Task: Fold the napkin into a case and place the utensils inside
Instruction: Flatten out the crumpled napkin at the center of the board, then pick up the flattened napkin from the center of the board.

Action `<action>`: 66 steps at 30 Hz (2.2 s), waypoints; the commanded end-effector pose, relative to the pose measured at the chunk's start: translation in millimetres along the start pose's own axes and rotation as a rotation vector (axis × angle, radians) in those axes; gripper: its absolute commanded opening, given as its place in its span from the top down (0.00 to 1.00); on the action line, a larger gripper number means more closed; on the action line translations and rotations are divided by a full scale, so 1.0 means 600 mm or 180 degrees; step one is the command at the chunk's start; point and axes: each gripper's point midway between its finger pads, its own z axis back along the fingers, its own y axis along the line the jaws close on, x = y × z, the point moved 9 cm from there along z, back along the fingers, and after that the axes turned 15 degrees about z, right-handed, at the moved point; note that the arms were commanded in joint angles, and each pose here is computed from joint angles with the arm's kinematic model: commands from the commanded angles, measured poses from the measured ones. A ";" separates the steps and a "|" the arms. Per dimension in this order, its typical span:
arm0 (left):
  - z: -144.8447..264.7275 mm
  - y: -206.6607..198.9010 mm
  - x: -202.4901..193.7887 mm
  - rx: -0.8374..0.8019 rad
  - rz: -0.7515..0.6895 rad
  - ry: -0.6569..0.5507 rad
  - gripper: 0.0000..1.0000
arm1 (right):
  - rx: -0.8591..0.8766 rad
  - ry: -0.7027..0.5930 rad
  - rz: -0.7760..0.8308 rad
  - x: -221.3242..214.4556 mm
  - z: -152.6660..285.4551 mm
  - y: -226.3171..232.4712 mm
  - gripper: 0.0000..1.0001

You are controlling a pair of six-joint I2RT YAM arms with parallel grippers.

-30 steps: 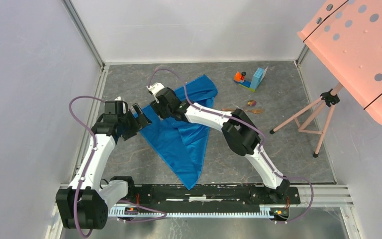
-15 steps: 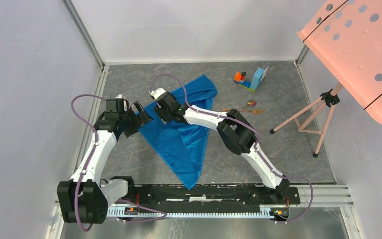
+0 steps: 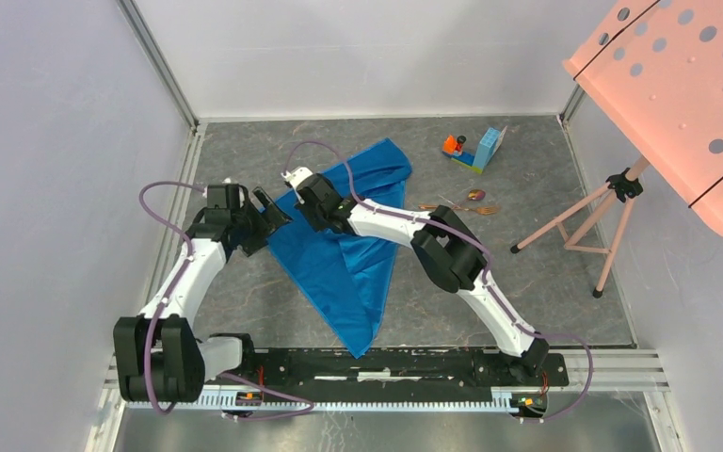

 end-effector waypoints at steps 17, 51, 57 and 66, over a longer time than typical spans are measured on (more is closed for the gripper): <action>-0.216 0.008 0.078 0.1163 0.0362 0.0021 0.00 | -0.0887 -0.0613 -0.1083 -0.008 0.278 -0.160 1.00; -0.132 -0.091 -0.056 0.0201 -0.0443 0.0584 0.00 | -0.0470 -0.0463 -0.1544 -0.374 0.440 -0.083 0.21; -0.165 -0.096 -0.067 0.0260 -0.0411 0.0541 0.00 | -0.0680 0.0708 -0.1652 -0.362 0.412 -0.099 0.20; -0.227 -0.084 -0.061 0.0624 -0.0403 0.0457 0.00 | -0.1036 0.0523 -0.2340 -0.340 0.419 -0.086 0.41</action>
